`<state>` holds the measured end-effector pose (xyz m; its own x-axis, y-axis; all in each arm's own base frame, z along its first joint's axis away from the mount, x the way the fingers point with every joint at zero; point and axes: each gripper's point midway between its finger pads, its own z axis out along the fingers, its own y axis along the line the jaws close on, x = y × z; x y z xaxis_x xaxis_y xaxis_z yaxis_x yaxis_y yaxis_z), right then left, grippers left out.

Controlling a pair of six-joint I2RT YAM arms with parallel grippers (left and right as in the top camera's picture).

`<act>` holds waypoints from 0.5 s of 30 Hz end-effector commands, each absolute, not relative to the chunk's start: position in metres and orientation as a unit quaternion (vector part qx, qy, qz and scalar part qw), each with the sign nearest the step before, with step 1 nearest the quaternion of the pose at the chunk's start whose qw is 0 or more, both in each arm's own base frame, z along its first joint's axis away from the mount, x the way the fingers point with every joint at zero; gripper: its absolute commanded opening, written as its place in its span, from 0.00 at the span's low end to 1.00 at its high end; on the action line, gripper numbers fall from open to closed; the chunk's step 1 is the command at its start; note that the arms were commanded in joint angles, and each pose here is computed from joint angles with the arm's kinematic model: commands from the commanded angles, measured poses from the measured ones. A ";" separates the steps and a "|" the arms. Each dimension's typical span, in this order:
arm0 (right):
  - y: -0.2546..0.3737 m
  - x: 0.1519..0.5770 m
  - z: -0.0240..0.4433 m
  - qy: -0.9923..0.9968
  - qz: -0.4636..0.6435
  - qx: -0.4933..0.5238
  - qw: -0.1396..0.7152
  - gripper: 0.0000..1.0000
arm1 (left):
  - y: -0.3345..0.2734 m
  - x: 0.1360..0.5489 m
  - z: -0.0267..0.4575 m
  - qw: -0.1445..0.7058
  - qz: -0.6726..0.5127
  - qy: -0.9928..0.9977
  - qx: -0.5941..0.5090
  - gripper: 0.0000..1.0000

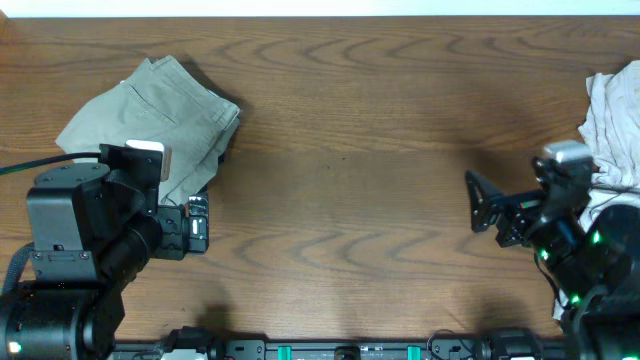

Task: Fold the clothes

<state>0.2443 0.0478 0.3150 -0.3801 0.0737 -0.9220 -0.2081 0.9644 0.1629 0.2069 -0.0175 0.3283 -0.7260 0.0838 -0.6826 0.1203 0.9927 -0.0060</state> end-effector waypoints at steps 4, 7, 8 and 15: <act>0.027 0.239 0.237 0.819 0.092 -0.012 0.566 0.99 | -0.016 0.207 0.331 0.369 -0.021 0.928 0.049 0.98; 0.027 0.231 0.204 0.818 0.092 -0.012 0.567 0.99 | -0.016 0.207 0.331 0.369 -0.021 0.928 0.049 0.98; 0.027 0.228 0.193 0.817 0.092 -0.011 0.568 0.99 | -0.016 0.207 0.331 0.369 -0.021 0.928 0.049 0.98; 0.029 0.221 0.161 0.799 0.095 -0.017 0.594 0.99 | -0.016 0.207 0.331 0.369 -0.021 0.928 0.049 0.98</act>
